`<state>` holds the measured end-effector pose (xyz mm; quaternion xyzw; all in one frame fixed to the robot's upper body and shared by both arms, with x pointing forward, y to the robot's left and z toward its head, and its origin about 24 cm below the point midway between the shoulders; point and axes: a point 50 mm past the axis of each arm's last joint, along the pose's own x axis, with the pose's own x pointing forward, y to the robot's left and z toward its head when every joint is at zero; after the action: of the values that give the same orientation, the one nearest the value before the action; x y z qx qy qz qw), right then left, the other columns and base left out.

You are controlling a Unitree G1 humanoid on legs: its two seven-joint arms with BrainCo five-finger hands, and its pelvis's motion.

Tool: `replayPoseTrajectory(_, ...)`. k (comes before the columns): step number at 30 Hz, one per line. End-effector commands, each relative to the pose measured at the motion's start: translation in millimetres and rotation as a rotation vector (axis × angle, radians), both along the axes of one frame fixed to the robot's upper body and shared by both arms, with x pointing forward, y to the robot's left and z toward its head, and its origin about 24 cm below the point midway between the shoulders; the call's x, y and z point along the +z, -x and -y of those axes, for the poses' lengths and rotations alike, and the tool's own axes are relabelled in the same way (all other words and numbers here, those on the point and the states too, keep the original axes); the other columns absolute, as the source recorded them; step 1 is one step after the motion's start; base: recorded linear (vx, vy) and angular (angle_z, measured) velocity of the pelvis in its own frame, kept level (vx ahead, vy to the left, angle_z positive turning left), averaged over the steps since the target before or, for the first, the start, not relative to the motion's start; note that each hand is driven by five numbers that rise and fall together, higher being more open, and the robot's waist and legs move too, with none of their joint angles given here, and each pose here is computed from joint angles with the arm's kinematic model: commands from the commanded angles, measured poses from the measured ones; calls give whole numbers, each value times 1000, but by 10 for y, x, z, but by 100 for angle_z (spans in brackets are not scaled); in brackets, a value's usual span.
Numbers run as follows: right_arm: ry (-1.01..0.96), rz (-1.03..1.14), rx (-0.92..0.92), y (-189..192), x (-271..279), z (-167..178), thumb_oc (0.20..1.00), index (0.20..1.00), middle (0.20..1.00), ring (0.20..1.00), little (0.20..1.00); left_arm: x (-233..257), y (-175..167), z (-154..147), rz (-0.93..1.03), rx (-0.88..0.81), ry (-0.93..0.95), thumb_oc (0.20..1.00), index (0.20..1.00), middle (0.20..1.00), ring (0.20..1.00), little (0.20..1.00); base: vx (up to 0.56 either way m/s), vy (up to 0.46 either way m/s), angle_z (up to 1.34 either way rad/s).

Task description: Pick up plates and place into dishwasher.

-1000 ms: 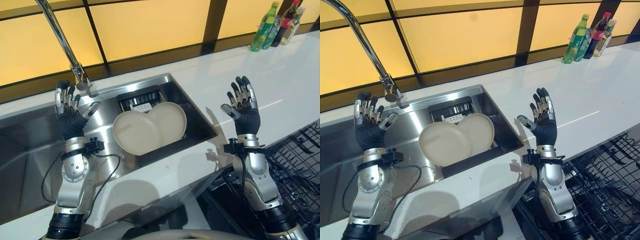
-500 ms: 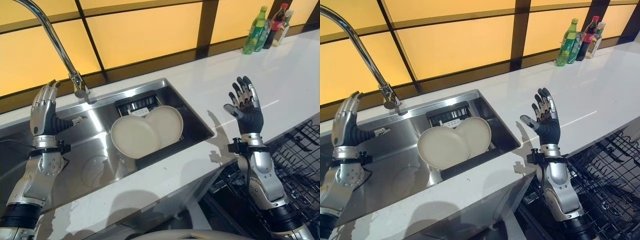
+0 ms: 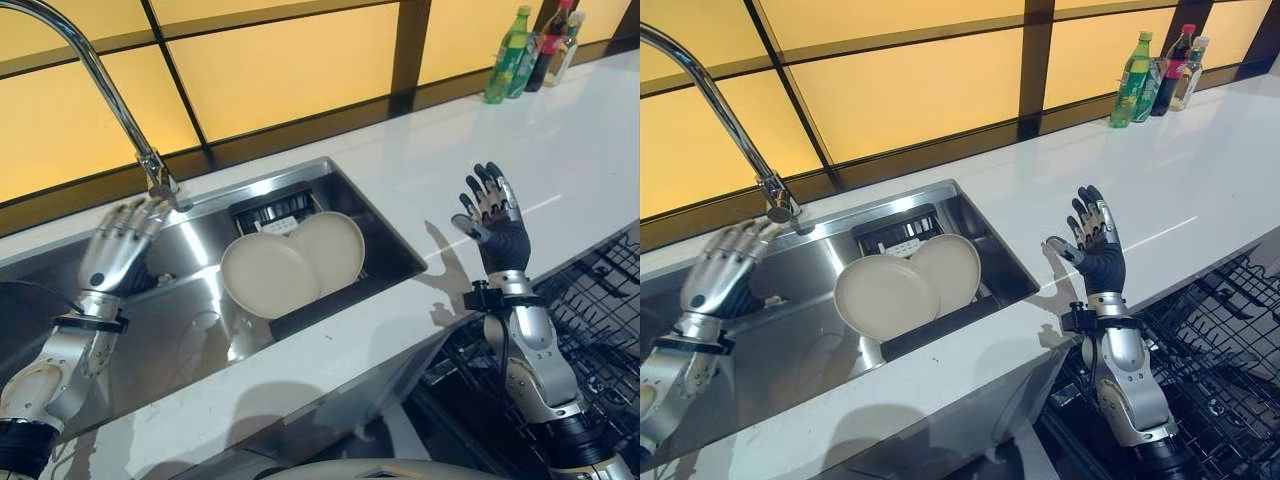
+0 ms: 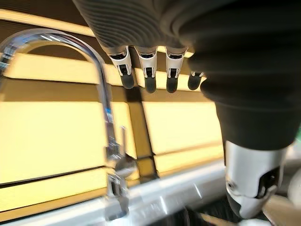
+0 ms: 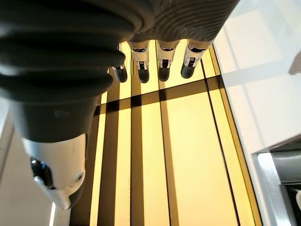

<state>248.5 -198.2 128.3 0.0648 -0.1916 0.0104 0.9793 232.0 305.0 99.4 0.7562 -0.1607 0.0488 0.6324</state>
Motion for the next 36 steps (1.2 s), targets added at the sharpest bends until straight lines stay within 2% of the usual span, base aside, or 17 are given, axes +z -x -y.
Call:
replayPoseTrajectory(1,48,63,25,32,146,57,1000,1000,1000,1000,1000,117,-42,-84,40,-35,-89,1000,1000,1000,1000,1000,71,65,0)
replayPoseTrajectory(11,73,33,14,41,84,115,1000,1000,1000,1000,1000,-96,-55,126,-39,-176,-97,1000,1000,1000,1000,1000,76,69,-2)
replayPoseTrajectory(25,78,15,5,94,-2,149,1000,1000,1000,1000,1000,-76,-93,323,229,-280,-75,1000,1000,1000,1000,1000,47,31,-6)
replayPoseTrajectory(30,85,36,-7,63,33,134,1000,1000,1000,1000,1000,-166,-200,481,142,-340,-110,1000,1000,1000,1000,1000,-12,8,-9)
replayPoseTrajectory(36,94,44,-2,53,65,142,1000,1000,1000,1000,1000,-245,-214,436,24,-321,-117,1000,1000,1000,1000,1000,2,17,-11)
